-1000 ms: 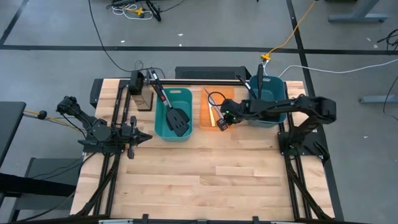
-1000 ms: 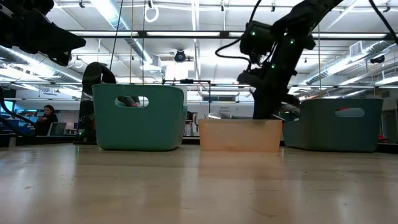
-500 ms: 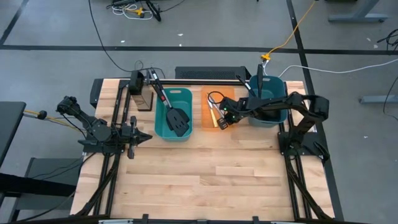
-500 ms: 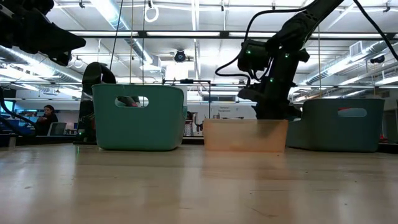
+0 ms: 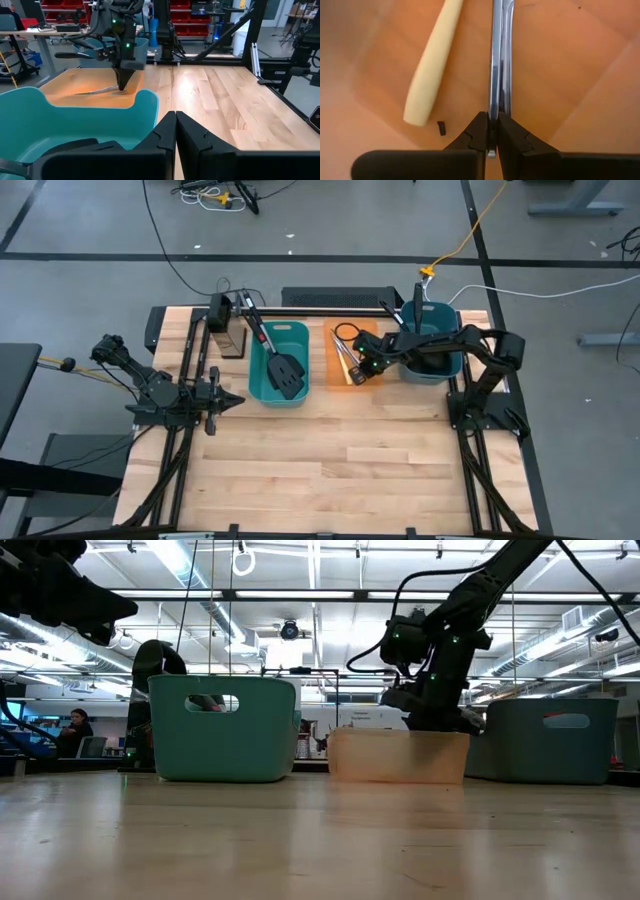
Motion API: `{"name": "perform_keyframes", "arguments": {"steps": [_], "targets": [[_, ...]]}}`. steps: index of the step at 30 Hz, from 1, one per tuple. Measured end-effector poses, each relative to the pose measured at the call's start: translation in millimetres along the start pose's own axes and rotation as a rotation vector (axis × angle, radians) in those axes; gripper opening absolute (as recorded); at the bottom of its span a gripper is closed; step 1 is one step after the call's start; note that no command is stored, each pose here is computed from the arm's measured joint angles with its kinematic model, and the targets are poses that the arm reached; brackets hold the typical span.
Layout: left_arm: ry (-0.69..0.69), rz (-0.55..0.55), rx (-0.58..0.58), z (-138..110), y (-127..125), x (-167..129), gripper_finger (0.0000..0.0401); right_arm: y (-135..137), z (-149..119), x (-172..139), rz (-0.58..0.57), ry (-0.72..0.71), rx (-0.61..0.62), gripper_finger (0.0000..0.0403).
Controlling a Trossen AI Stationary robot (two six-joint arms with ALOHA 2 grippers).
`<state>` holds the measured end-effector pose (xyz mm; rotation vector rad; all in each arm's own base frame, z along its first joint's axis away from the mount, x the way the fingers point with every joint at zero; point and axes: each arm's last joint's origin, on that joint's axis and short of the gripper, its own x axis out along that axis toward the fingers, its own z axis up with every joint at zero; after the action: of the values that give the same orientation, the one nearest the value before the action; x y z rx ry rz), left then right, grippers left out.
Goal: Pick & Place Kitchen Items
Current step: Put the silver knife into the orange bin
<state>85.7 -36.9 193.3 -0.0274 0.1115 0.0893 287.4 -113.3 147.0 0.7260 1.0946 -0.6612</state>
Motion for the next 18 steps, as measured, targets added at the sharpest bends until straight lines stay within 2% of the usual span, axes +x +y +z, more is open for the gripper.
{"name": "perform_keyframes", "arguments": {"steps": [7,18], "targets": [[0.001,0.000,0.001,0,0,0,0.0015,-1,3,5,-0.002,-0.006,-0.009,0.0029],[0.001,0.000,0.003,0,0,0,0.0015,7,14,0,0.049,-0.029,-0.048,0.0075]]}}
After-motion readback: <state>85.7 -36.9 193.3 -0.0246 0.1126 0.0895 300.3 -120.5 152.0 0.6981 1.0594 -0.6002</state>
